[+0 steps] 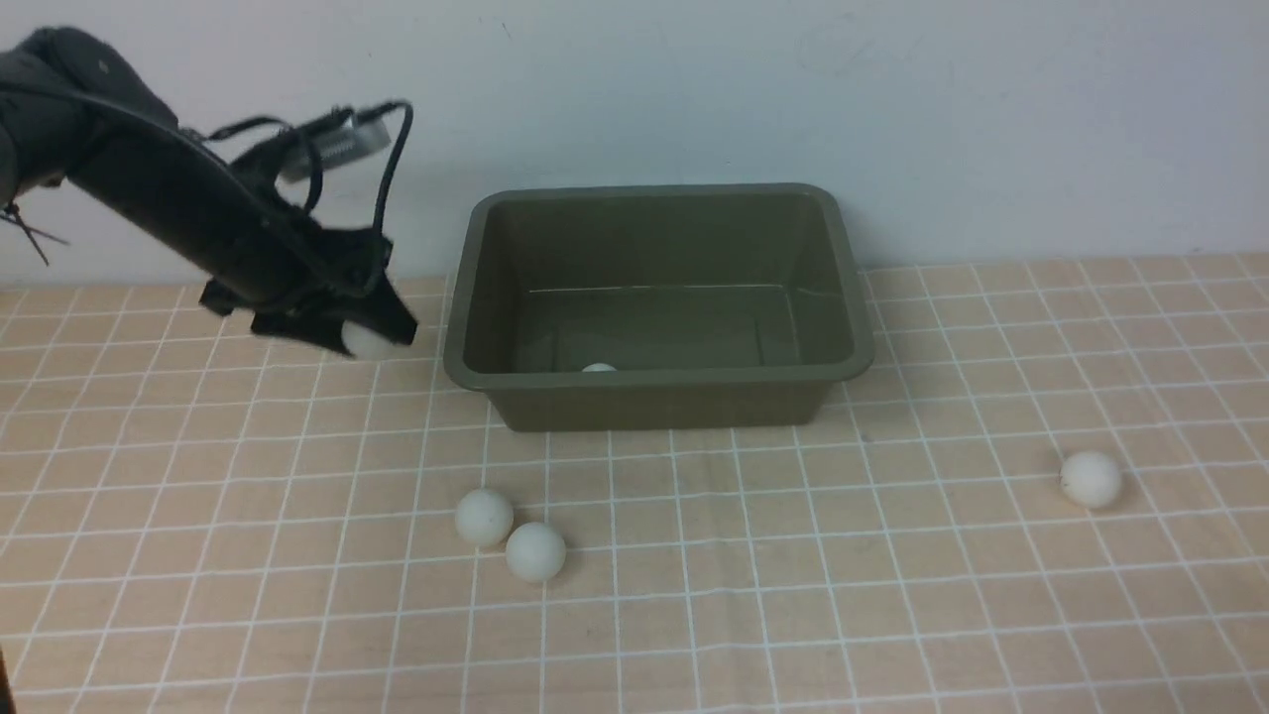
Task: Put the table tennis balls into the box on the light coffee tablecloth.
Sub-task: 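Drop the ball into the bin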
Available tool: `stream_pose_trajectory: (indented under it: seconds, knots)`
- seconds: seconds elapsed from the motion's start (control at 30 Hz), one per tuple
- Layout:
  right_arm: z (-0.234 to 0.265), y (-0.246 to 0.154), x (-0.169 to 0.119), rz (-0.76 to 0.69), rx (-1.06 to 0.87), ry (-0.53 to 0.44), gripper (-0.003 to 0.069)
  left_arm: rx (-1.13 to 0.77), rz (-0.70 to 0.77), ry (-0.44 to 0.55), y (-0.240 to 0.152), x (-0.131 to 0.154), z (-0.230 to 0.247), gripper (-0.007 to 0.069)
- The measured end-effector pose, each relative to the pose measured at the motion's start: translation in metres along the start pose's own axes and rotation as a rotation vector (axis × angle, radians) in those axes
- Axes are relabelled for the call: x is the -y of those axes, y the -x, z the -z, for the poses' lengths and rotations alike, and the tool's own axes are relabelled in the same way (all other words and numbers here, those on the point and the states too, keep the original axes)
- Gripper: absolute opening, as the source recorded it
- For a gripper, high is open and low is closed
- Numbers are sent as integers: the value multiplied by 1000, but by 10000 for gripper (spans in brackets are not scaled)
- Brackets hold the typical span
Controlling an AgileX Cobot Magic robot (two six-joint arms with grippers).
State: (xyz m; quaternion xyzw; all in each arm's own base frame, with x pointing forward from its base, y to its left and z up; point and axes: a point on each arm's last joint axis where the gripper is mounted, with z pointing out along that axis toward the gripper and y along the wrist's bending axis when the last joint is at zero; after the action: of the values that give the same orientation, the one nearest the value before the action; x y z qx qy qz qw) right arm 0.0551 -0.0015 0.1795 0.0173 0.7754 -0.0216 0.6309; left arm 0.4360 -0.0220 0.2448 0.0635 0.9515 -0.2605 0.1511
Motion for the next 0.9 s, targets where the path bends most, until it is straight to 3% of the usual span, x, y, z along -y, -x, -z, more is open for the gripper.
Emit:
stream_pose_trajectory:
  seconds: [0.17,0.4,0.73,0.87,0.9]
  knots:
    - [0,0,0,0,0,0,-19,93,-145,-41,21,46,4,318]
    - [0,0,0,0,0,0,-19,122,-337,-20,24,89,-41,318]
    - [0,0,0,0,-1,0,-19,21,-405,7,16,82,-99,323]
    - [0,0,0,0,-1,0,-19,28,-409,14,17,82,-100,402]
    - [0,0,0,0,-1,0,-19,31,-411,15,17,82,-100,453]
